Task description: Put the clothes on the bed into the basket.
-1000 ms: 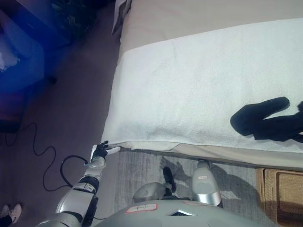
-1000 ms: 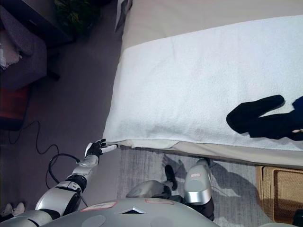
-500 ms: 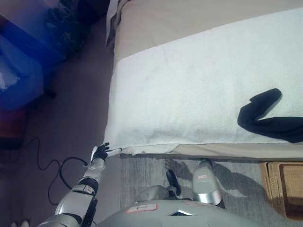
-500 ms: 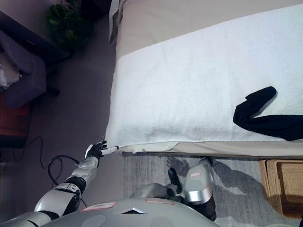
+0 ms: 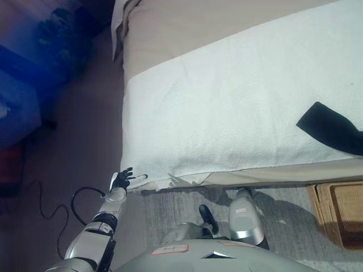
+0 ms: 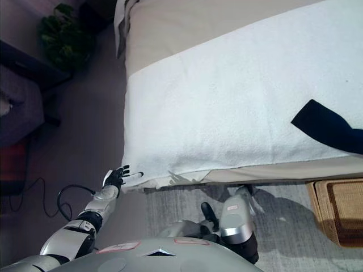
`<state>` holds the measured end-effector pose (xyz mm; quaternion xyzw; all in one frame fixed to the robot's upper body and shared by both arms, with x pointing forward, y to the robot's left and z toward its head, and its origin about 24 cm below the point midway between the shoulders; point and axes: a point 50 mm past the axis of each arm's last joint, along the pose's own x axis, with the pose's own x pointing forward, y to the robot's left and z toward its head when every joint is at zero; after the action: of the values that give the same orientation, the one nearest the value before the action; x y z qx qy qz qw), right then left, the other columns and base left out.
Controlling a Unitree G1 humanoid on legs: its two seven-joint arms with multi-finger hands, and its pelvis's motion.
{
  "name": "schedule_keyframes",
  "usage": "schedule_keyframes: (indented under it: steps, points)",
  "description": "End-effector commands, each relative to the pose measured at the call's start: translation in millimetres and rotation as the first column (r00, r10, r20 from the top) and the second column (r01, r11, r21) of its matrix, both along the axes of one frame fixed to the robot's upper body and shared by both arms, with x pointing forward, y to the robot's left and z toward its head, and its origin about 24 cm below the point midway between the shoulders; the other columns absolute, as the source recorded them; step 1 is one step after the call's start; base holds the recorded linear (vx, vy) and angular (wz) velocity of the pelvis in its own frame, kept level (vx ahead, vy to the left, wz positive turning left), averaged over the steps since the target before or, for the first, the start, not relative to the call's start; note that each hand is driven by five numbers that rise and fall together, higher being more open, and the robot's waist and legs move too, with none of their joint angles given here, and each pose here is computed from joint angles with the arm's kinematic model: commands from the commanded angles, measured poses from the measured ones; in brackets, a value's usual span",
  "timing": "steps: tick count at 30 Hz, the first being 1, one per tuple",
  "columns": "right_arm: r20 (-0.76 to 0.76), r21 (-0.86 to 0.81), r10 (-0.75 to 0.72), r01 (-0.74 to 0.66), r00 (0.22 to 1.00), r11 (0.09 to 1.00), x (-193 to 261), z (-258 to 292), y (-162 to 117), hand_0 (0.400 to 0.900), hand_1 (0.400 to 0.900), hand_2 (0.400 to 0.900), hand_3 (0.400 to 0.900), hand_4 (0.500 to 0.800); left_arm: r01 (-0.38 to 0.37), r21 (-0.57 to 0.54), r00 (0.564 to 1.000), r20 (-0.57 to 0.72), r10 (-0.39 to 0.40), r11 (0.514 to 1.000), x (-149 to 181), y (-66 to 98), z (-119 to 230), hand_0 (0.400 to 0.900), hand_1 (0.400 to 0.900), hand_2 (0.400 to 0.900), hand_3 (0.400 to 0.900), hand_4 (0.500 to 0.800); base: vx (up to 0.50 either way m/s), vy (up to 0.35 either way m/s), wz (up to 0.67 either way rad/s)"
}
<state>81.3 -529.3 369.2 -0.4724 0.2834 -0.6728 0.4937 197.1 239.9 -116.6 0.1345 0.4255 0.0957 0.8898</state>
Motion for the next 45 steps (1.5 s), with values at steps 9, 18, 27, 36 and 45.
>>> schedule_keyframes:
  steps: [9,18,27,36,45]
  points:
    - [-0.196,-0.083,-0.039,0.023,0.980,0.996,-7,4,-1,0.900,0.900,0.900,0.900,0.800,-0.069,0.181,0.997,0.043,0.062,0.981,-3,64.5,24,0.900,0.900,0.900,0.900,0.800,-0.010,-0.015,-0.05]
    - [-0.133,0.056,0.074,-0.067,0.988,0.996,13,-22,-6,0.900,0.900,0.900,0.900,0.800,-0.048,0.116,0.999,-0.018,0.050,0.992,-13,55.4,12,0.900,0.900,0.900,0.900,0.800,-0.019,-0.012,0.00]
    - [-0.067,0.083,0.407,-0.401,0.911,0.912,89,-38,13,0.900,0.900,0.900,0.900,0.800,-0.076,0.082,0.996,-0.037,0.080,0.994,-23,53.5,6,0.900,0.900,0.900,0.900,0.800,-0.006,0.000,-0.08]
    - [0.212,0.291,0.741,-0.765,0.637,0.575,148,-180,51,0.900,0.900,0.900,0.900,0.800,-0.115,0.023,0.993,0.015,0.115,0.993,-21,49.6,7,0.900,0.900,0.900,0.900,0.800,-0.048,-0.003,0.09]
    - [0.549,0.553,0.630,-0.804,0.549,0.219,122,-375,155,0.900,0.900,0.900,0.900,0.800,-0.050,0.020,0.999,0.008,0.050,0.999,-30,24.9,-3,0.900,0.900,0.900,0.900,0.800,-0.109,-0.015,0.62]
